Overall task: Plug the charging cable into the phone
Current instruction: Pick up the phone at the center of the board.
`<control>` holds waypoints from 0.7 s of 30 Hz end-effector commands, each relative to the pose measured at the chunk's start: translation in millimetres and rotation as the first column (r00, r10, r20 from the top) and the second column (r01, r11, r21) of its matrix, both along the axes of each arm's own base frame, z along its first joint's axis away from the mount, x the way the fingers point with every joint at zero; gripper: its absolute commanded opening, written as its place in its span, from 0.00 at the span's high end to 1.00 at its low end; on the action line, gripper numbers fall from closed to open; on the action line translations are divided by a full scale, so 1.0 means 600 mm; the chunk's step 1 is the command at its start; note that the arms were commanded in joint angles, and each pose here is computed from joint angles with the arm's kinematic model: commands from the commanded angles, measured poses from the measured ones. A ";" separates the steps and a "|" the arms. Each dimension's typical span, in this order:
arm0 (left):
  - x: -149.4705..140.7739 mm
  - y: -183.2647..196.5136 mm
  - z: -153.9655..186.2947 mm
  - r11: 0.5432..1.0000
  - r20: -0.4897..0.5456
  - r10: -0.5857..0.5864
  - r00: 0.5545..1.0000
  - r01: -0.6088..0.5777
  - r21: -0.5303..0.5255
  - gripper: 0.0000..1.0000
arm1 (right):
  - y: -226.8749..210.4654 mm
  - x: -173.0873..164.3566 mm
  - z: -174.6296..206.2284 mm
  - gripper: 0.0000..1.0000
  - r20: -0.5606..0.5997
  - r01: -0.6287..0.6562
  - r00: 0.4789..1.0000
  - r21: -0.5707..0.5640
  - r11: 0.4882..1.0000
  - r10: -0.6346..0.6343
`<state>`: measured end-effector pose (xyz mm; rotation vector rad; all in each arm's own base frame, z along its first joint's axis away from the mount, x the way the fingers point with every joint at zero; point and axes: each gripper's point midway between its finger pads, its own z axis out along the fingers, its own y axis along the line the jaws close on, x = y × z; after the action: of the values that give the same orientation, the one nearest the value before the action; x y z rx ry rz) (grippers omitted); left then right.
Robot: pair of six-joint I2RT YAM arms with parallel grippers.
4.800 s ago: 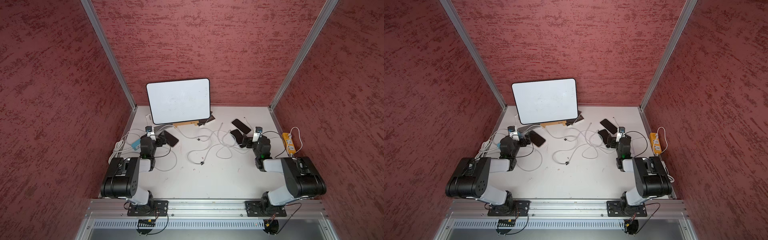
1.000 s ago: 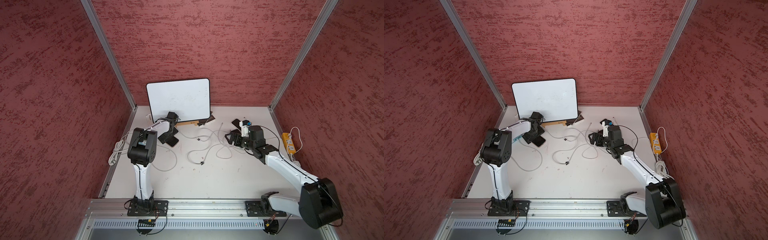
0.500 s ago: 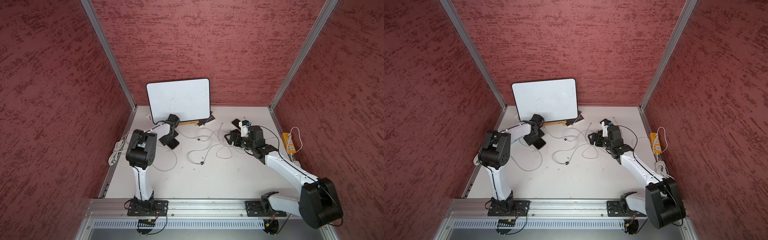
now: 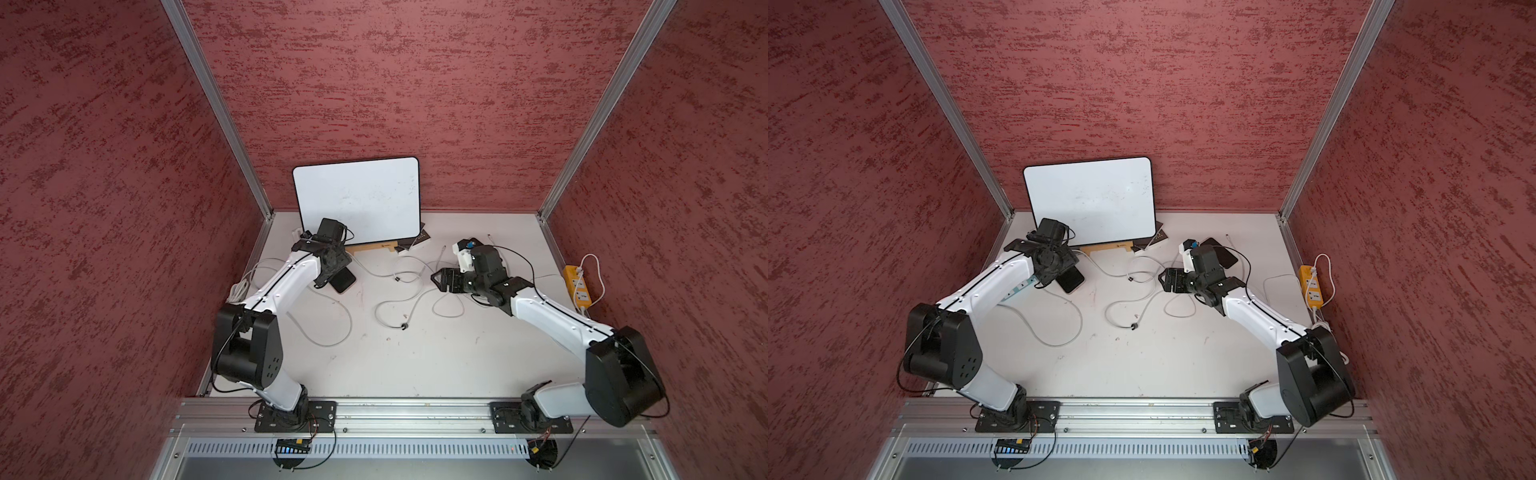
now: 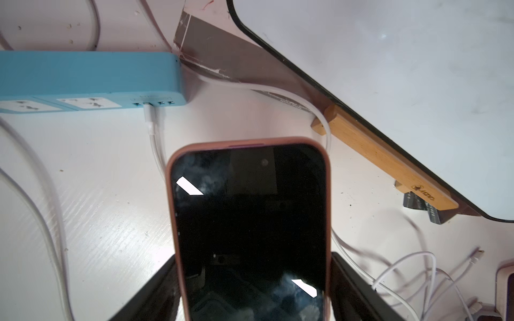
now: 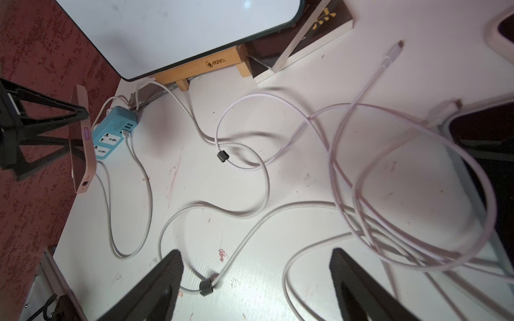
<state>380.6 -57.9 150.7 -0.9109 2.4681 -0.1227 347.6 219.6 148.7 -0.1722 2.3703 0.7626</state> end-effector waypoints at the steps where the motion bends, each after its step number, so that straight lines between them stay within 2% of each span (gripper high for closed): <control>1: -0.007 0.002 0.041 0.999 0.015 -0.050 0.999 0.050 0.013 1.00 | 0.009 0.012 -0.007 0.19 -0.013 -0.003 1.000 -0.064 0.998 0.002; 6: -0.020 0.022 0.040 0.998 0.037 -0.046 0.998 0.045 0.040 1.00 | 0.034 0.057 -0.022 0.29 -0.074 -0.008 0.997 -0.109 0.994 0.000; 10: -0.024 0.023 0.013 0.998 0.068 -0.052 0.996 0.050 0.028 1.00 | 0.022 0.112 -0.040 0.32 -0.086 0.070 0.992 -0.226 0.972 -0.091; 13: -0.030 0.030 -0.016 0.999 0.047 -0.043 0.998 0.041 0.033 1.00 | 0.008 0.150 -0.059 0.38 -0.105 0.123 0.981 -0.310 0.943 -0.162; 18: -0.037 0.037 -0.035 0.999 0.040 -0.038 0.998 0.037 0.035 1.00 | -0.004 0.214 -0.098 0.47 -0.150 0.182 0.958 -0.342 0.922 -0.245; 21: -0.040 0.039 -0.032 0.999 0.049 -0.039 0.998 0.037 0.038 1.00 | -0.014 0.243 -0.109 0.50 -0.155 0.214 0.946 -0.360 0.908 -0.285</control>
<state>343.5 -34.8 113.6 -0.8672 2.5166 -0.0677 485.7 233.0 90.5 -0.0100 2.6027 0.3562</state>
